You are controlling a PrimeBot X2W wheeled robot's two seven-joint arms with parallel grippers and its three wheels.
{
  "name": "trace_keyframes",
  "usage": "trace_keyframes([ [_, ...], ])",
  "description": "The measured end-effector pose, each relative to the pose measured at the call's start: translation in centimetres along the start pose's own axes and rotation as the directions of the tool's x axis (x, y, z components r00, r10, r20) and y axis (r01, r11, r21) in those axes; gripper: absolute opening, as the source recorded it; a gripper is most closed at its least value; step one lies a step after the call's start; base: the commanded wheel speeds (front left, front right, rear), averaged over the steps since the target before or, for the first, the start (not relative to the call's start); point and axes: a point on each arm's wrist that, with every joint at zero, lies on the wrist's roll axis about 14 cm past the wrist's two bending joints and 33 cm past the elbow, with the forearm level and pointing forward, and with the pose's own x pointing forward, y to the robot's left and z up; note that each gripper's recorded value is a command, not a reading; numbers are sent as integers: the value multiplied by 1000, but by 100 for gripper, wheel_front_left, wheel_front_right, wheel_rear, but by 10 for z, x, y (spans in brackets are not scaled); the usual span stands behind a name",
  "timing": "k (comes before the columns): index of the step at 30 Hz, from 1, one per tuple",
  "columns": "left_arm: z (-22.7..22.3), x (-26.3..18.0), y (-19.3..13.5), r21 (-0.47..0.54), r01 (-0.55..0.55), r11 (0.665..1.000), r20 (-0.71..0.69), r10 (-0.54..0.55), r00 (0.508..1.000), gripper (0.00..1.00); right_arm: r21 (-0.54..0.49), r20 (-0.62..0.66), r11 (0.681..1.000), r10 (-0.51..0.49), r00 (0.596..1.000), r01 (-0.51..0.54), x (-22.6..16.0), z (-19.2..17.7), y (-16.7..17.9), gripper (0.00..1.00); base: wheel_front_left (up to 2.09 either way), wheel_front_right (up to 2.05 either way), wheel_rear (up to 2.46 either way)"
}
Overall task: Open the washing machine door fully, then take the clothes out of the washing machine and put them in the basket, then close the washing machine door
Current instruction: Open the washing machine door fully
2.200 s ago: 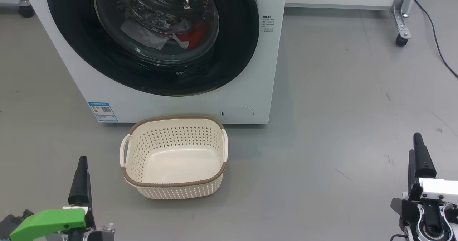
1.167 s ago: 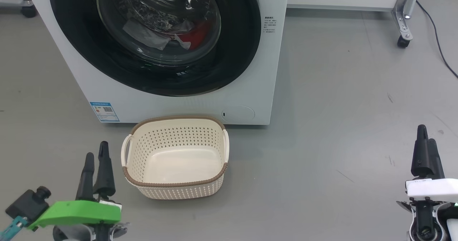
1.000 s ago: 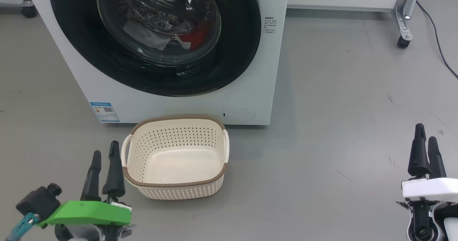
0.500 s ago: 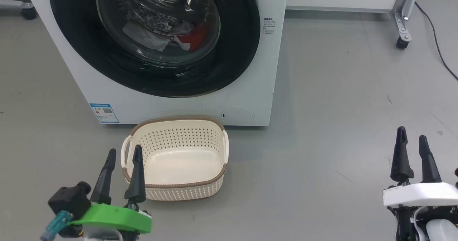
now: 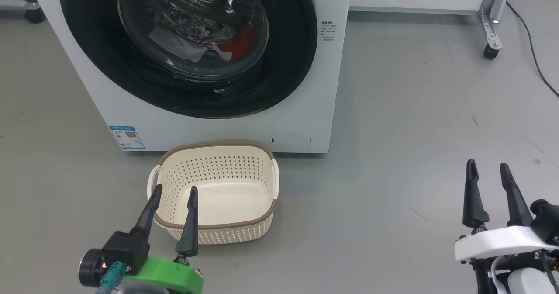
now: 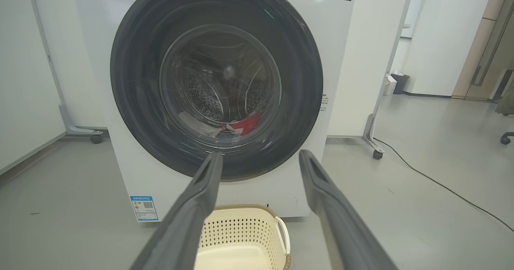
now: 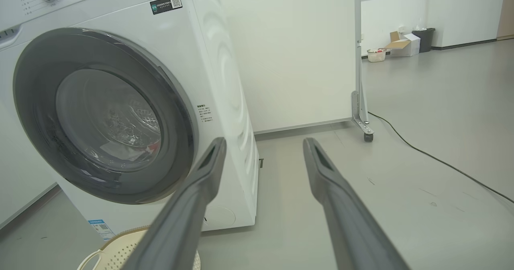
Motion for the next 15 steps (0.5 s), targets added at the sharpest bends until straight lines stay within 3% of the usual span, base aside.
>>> trace_keyframes([
  [15, -21, -6, 6, -9, -43, 999, -66, 43, 997, 100, 2, -104, 1000, 5, 995, -4, -4, -27, 5, 100, 0, 0, 0],
])
